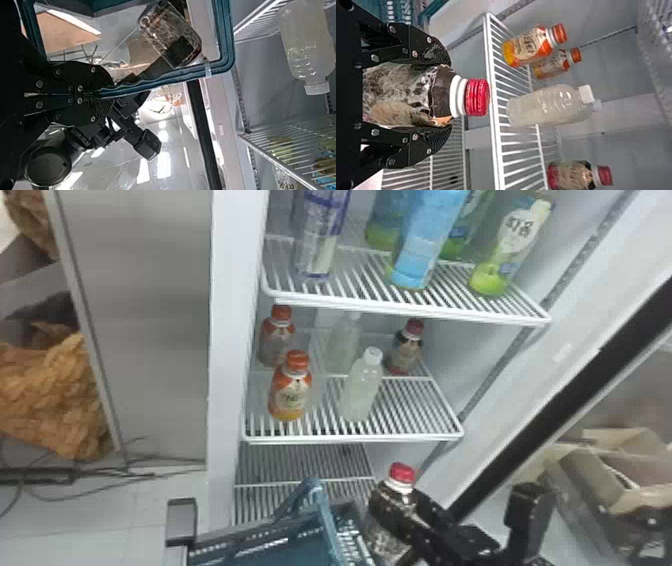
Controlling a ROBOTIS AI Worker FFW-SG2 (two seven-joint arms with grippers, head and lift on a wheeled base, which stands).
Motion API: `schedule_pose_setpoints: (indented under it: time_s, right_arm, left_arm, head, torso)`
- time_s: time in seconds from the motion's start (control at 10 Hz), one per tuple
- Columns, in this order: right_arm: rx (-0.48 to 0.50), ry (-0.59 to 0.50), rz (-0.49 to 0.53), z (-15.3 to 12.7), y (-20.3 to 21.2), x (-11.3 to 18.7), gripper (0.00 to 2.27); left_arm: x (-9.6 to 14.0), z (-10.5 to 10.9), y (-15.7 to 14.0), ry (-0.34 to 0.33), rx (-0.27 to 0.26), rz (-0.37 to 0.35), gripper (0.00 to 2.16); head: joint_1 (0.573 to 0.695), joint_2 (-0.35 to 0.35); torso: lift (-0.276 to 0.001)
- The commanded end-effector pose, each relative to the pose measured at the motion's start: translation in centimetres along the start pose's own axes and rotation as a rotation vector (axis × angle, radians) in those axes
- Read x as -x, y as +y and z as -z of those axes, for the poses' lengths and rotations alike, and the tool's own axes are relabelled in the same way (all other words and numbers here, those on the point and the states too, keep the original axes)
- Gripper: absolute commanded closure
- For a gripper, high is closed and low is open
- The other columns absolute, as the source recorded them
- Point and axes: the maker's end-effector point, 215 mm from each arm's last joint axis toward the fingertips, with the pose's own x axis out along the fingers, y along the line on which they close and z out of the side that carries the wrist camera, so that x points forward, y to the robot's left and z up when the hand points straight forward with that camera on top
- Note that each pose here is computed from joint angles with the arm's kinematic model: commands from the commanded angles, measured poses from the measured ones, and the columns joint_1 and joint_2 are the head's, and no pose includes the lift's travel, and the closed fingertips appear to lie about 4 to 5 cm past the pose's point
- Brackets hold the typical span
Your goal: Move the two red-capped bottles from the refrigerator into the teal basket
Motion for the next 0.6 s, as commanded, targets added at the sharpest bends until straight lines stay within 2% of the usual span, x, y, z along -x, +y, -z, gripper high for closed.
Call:
schedule_pose_setpoints:
  time_s: [0.0, 0.1, 0.3, 0.5]
  right_arm:
    - [-0.01, 0.035, -0.027, 1.0, 0.9, -0.4, 0.67]
    - [-0.012, 0.045, -0.032, 1.5, 1.0, -0.5, 0.67]
    - [0.02, 0.001, -0.031, -0.3, 1.3, -0.3, 0.67]
    - [0.004, -0.005, -0.052, -0.5, 2.1, -0.4, 0.67]
  left_arm:
    - [0.0, 0.0, 0.0, 0.0, 0.0, -0.001, 1.13]
    - [0.1, -0.1, 0.1, -0.001, -0.001, -0.002, 1.13]
    - [0.1, 0.0, 0.1, -0.002, 0.001, -0.002, 1.13]
    - [0.1, -0.1, 0.1, -0.001, -0.001, -0.002, 1.13]
  head:
    - [0.695, -0.35]
    - [0.695, -0.35]
    - [0.695, -0.35]
    - [0.695, -0.35]
  torso:
    - [-0.228]
    - [-0.228]
    - [-0.228]
    - [-0.228]
